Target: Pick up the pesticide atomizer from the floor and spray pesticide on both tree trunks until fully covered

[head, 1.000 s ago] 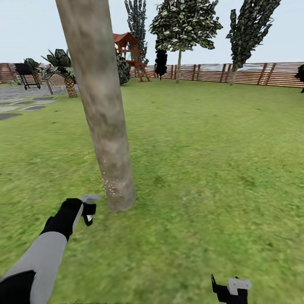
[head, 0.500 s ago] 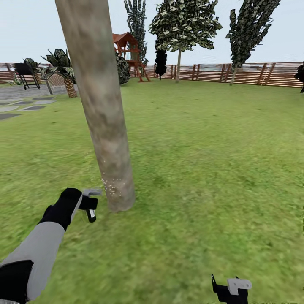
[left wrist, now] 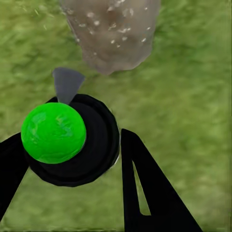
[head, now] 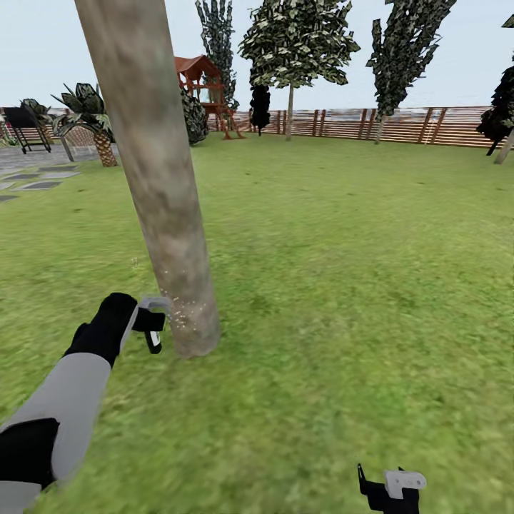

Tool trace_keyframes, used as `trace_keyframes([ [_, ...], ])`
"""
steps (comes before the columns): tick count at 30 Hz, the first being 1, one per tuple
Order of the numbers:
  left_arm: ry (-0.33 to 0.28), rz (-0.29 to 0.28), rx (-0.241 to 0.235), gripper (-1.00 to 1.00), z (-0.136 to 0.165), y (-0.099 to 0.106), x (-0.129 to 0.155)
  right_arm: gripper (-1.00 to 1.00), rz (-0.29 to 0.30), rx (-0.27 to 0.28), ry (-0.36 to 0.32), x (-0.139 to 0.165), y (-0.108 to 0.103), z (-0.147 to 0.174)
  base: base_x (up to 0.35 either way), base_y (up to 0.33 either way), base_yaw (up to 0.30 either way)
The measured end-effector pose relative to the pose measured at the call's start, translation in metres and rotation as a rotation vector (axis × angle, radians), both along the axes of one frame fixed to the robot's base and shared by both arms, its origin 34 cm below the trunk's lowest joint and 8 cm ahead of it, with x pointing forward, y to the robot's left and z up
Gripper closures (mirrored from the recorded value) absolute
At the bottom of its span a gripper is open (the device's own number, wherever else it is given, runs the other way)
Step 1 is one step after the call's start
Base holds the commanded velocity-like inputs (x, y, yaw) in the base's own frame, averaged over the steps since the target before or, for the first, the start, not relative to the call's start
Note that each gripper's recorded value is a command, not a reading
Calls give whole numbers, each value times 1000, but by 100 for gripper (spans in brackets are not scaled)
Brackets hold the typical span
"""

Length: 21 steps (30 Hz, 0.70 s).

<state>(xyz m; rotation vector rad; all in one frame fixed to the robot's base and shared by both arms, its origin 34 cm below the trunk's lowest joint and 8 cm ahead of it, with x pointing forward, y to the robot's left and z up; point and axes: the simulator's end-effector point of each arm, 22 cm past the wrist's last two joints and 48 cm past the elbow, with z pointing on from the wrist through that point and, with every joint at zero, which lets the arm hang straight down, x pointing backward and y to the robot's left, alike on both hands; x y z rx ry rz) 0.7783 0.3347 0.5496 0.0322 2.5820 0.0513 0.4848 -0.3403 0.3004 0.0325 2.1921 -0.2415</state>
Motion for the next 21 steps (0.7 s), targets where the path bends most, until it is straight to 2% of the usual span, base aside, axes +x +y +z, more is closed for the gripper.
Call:
trace_keyframes([
  [1, 1, 10, 0, 100, 9, 4, 4, -100, 0, 0, 0, 0, 0, 0, 0, 0, 0],
  [3, -1, 35, 24, 100, 19, 26, 5, -100, 0, 0, 1, 0, 0, 0, 0, 0, 0],
  [5, 3, 77, 61, 100, 24, 67, -1, -100, 0, 0, 1, 0, 0, 0, 0, 0, 0],
  [6, 5, 79, 51, 100, 23, 67, -2, -100, 0, 0, 0, 0, 0, 0, 0, 0, 0],
  [8, 9, 1, 25, 100, 20, 14, 7, -100, -1, 0, 0, 0, 0, 0, 228, 0, 0],
  [9, 8, -9, 31, 100, 21, 9, 8, -100, 0, 0, 0, 0, 0, 0, 291, 0, 0],
  [11, 8, -14, 43, 100, 22, 9, 9, -100, 0, 0, 1, 0, 0, 0, 148, 0, 0],
  [14, 11, -4, 57, 100, 23, 19, 7, -100, 0, 0, 1, 0, 0, 0, 34, 0, 0],
  [16, 10, 20, 86, 100, 26, 44, 5, -100, 0, 0, 1, 0, 0, 0, 3, 0, 0],
  [17, 11, 51, 101, 100, 30, 70, 0, -100, 0, 0, 1, 0, 0, 0, 0, 0, 0],
  [18, 16, 73, 147, 100, 33, 96, -5, -100, 0, 0, 1, 0, 0, 0, 0, 0, 0],
  [19, 16, 84, 134, 100, 32, 102, -7, -100, 0, 0, 1, 0, 0, 0, 0, 0, 0],
  [20, 18, 96, 147, 100, 33, 115, -11, -100, 0, 0, 1, 0, 0, 0, 0, 0, 0],
  [21, 20, 97, 145, 100, 32, 116, -12, -100, 0, 0, 1, 0, 0, 0, 21, 0, 0],
])
